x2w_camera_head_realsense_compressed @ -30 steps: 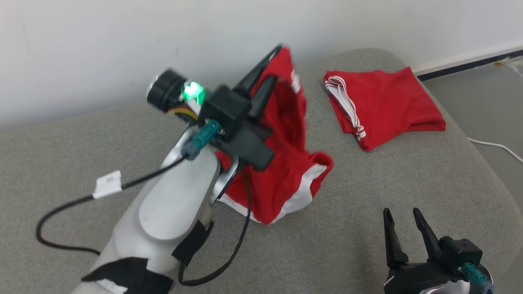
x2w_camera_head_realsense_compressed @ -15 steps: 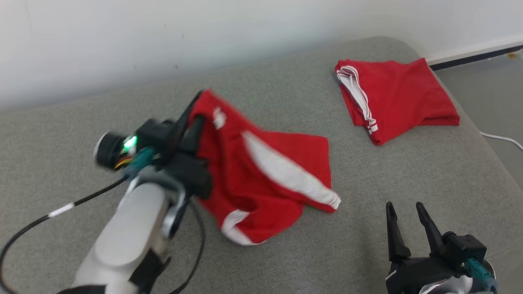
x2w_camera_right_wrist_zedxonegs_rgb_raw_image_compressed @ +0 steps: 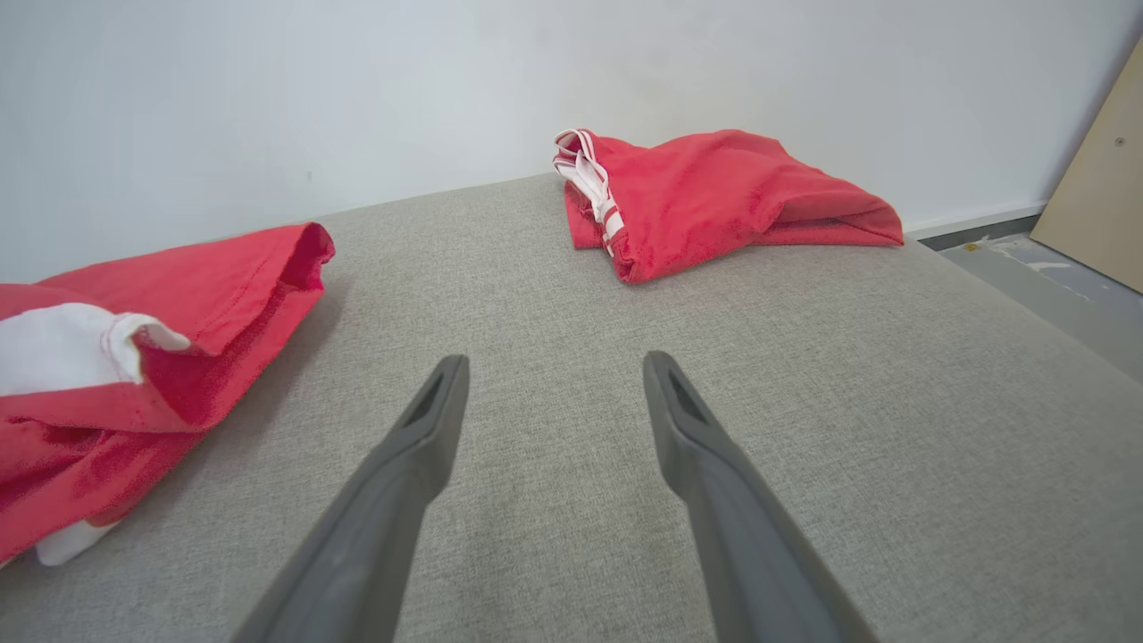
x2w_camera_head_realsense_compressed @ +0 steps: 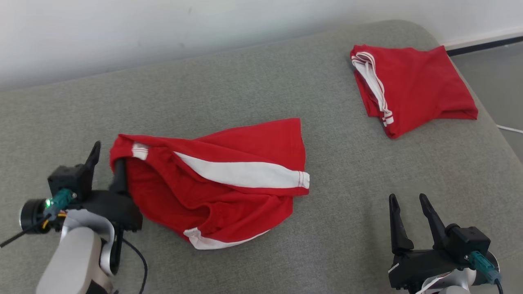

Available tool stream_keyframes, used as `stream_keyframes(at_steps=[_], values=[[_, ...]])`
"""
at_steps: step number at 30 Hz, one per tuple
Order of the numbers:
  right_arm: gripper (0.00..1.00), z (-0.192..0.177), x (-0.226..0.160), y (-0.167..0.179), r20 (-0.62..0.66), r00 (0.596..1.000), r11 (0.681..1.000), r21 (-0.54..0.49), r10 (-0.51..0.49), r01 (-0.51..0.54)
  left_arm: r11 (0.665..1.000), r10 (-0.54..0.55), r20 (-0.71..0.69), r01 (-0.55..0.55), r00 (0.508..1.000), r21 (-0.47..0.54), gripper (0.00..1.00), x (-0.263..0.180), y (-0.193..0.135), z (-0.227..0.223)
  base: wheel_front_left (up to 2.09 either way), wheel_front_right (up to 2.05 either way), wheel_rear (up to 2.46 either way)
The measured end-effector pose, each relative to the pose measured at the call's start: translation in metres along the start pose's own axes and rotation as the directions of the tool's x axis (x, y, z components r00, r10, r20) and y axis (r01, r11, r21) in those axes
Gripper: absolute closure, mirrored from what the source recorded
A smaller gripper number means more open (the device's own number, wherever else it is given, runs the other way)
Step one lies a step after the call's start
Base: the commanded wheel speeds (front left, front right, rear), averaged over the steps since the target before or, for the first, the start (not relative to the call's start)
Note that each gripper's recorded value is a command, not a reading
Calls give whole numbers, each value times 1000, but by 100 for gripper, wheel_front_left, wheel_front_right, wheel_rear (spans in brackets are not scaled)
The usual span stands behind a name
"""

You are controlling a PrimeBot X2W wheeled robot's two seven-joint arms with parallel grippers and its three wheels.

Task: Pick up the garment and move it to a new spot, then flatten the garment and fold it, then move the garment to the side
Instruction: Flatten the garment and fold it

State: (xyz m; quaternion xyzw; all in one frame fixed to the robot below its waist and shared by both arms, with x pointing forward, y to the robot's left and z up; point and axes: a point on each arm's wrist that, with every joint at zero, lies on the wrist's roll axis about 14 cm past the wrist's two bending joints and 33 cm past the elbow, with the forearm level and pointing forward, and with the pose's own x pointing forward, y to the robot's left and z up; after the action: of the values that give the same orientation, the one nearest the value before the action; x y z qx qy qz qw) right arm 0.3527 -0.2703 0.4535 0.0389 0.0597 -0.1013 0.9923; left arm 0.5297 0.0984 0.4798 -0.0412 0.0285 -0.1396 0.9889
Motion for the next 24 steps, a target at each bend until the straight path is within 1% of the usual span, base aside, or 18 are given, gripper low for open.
stream_keyframes(at_steps=[4, 6, 8, 12, 15, 19, 22, 24], values=[[0, 3, 2, 7, 7, 1000, 1000, 4, 22, -22, 1000, 14, -40, -15, 999, -17, 0, -18, 5, -14, 0, 0, 0], [0, 5, 1, 11, 11, 999, 999, 6, 34, -34, 1000, 18, -57, -19, 998, -9, 0, -29, 6, -20, 0, 0, 0], [0, 6, 1, 14, 16, 999, 999, 8, 44, -44, 1000, 13, -52, -14, 999, -16, 0, -38, 3, -19, 0, 0, 0], [0, 8, -1, 21, 19, 998, 998, 11, 68, -68, 1000, -15, -23, 15, 1000, -9, 0, -58, -12, -14, 0, 0, 0], [0, 7, -2, 26, 19, 996, 996, 13, 82, -83, 997, -73, 16, 73, 997, 9, 0, -68, -33, -4, 0, 0, 0], [0, 9, -2, 34, 22, 994, 994, 14, 106, -106, 981, -189, -15, 190, 982, 31, 0, -80, -69, -12, 0, 0, 0], [0, 12, -2, 37, 29, 993, 993, 13, 116, -117, 965, -255, -73, 259, 964, 44, 0, -85, -89, -25, 0, 0, 0], [0, 11, -3, 35, 28, 993, 994, 18, 111, -111, 955, -284, -120, 293, 951, 57, 0, -87, -95, -36, 0, 0, 0]])
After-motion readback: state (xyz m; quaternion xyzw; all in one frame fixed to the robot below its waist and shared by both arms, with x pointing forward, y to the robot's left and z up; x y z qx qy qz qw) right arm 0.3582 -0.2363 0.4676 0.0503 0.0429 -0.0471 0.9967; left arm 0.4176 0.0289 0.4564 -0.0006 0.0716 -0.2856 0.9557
